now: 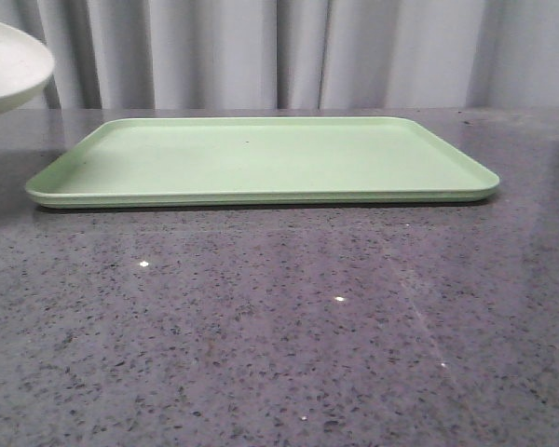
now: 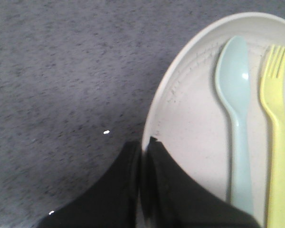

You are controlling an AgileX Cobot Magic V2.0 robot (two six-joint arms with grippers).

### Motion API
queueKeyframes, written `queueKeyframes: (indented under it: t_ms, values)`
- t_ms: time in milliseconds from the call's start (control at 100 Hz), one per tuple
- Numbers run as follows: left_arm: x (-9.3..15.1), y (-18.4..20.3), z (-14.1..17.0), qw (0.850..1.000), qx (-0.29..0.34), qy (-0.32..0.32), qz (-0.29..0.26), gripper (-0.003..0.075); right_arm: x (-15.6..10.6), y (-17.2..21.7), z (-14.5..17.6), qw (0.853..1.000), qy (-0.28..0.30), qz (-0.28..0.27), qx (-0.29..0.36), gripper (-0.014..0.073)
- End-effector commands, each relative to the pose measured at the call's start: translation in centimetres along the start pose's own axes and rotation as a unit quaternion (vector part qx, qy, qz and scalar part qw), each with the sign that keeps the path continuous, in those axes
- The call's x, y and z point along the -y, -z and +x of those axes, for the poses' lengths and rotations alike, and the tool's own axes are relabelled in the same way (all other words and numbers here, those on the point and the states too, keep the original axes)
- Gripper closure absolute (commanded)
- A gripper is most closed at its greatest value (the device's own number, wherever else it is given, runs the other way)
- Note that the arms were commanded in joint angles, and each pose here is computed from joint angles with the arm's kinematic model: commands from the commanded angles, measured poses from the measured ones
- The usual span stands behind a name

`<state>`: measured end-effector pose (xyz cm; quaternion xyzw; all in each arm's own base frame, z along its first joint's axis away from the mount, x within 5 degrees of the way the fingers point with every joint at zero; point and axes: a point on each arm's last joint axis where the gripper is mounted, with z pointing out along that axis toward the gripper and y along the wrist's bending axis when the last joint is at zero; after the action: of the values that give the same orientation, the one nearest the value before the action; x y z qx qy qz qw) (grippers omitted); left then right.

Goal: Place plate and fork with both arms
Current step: 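Lift the white plate with the left gripper and carry it over the tray, then lower the plate onto the tray and open the left gripper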

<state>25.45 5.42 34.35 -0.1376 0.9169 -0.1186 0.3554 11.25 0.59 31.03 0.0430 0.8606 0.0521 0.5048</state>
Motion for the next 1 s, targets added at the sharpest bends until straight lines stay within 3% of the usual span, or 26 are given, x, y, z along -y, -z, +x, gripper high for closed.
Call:
queueKeyframes:
  t_ms: [0, 150, 620, 780, 990]
  values:
    - [2.7, -0.2, -1.8, 0.997, 0.049, 0.010, 0.056, 0.0741, -0.2, 0.4, -1.6, 0.999, 0.007, -0.005, 0.047, 0.0026]
    - [6.7, -3.0, -2.2, 0.993, 0.042, 0.004, 0.113, 0.0741, -0.2, 0.4, -1.6, 0.999, 0.007, -0.006, 0.047, 0.0026]
    - [16.5, -10.4, -0.3, 0.982, -0.011, -0.004, 0.189, 0.0741, -0.2, 0.4, -1.5, 0.999, 0.007, -0.005, 0.046, 0.0026]
    - [18.0, -12.5, 0.9, 0.980, -0.034, 0.006, 0.198, 0.0741, -0.2, 0.4, -1.5, 0.999, 0.007, -0.005, 0.046, 0.0026]
    - [18.0, -13.9, 1.3, 0.980, -0.049, 0.005, 0.190, 0.0741, -0.2, 0.4, -1.5, 0.999, 0.007, -0.005, 0.046, 0.0026]
